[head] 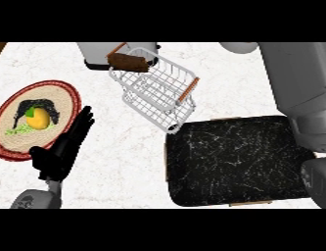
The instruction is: Pick the sweet potato from the tray and place it in the tiered basket
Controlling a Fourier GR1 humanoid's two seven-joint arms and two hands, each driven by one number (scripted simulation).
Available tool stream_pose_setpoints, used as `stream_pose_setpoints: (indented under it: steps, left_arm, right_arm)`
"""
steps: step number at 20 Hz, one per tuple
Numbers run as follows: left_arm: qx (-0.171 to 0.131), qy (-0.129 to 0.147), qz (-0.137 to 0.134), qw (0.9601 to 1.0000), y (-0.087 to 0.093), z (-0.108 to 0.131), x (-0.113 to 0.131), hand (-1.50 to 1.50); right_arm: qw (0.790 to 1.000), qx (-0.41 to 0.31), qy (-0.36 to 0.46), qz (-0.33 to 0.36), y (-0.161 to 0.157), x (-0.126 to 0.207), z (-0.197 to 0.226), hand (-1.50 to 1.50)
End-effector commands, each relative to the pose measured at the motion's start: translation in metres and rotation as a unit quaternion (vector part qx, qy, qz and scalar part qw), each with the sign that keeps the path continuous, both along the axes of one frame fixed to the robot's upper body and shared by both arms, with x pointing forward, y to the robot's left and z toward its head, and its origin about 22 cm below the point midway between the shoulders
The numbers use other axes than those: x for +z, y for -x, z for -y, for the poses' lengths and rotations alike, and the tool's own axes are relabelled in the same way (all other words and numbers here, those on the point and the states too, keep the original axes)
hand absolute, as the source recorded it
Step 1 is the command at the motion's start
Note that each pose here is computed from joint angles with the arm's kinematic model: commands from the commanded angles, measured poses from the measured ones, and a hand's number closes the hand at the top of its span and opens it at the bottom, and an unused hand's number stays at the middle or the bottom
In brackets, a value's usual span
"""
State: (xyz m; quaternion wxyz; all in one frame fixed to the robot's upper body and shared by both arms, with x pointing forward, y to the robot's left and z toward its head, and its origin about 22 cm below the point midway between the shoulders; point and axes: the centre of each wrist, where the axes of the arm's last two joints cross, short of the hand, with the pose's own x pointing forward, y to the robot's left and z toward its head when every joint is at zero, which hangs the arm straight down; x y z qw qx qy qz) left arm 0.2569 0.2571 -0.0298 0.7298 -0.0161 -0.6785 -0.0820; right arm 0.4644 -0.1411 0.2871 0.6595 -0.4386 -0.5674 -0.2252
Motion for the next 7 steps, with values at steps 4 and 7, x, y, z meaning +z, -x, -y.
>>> stream_pose_setpoints:
  steps: [4, 7]
  left_arm:
    - [0.035, -0.001, -0.016, 0.9993, 0.014, -0.022, -0.007, 0.0]
    - [0.039, -0.001, -0.015, 0.9991, 0.015, -0.013, -0.008, 0.0]
  right_arm:
    - [0.999, -0.027, -0.037, 0.018, 0.022, -0.003, 0.044, -1.5]
    - [0.999, -0.011, -0.03, 0.004, 0.033, 0.006, 0.057, -1.5]
